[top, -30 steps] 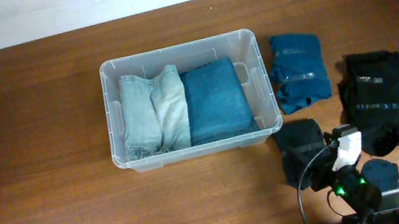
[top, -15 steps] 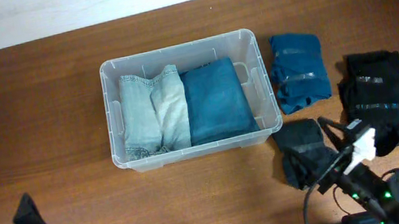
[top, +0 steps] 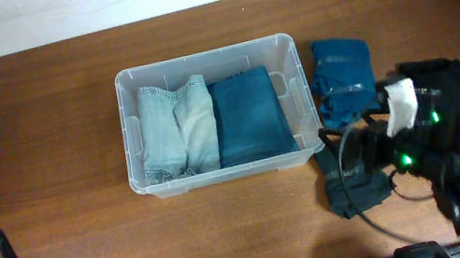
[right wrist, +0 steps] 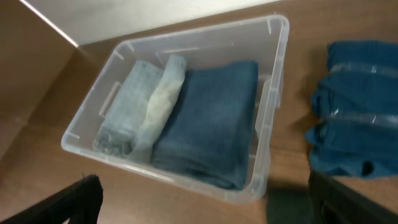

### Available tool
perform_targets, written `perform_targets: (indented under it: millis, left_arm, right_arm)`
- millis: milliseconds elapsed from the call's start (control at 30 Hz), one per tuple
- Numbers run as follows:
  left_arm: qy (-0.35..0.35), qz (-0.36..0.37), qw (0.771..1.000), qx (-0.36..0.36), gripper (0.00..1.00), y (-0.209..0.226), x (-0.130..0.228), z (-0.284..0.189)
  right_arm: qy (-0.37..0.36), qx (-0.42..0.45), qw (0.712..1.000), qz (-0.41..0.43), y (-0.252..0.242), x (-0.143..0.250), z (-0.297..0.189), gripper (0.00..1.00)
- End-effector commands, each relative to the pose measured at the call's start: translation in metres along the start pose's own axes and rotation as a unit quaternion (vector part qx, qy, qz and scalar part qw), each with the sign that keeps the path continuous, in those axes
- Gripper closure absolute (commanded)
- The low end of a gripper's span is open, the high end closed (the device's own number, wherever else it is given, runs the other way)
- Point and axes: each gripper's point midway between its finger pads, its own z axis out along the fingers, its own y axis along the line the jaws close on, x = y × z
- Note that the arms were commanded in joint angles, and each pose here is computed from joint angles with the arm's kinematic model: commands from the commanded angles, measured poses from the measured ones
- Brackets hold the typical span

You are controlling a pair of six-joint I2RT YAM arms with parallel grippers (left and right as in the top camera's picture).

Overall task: Pack container
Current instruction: 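Grasp the folded teal sweater with the right gripper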

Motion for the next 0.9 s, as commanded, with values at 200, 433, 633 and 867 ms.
perform_targets:
  millis: [200, 433, 633, 867]
  left_arm:
    - [0.020, 0.008, 1.000, -0.011, 0.00, 0.005, 0.010, 0.000]
    - [0.026, 0.011, 1.000, -0.012, 0.00, 0.006, 0.013, 0.000]
    - [0.034, 0.016, 0.999, -0.015, 0.00, 0.007, 0.017, 0.000]
    - [0.034, 0.016, 0.999, -0.015, 0.00, 0.007, 0.017, 0.000]
  right_arm:
    - [0.105, 0.017, 0.992, 0.064, -0.030, -0.002, 0.046, 0.02]
    - [0.090, 0.142, 0.978, 0.125, -0.095, -0.055, 0.045, 0.02]
    - [0.086, 0.176, 0.962, 0.189, -0.155, -0.075, 0.055, 0.02]
    - [0.117, 0.104, 0.964, 0.214, -0.205, -0.055, 0.097, 0.01]
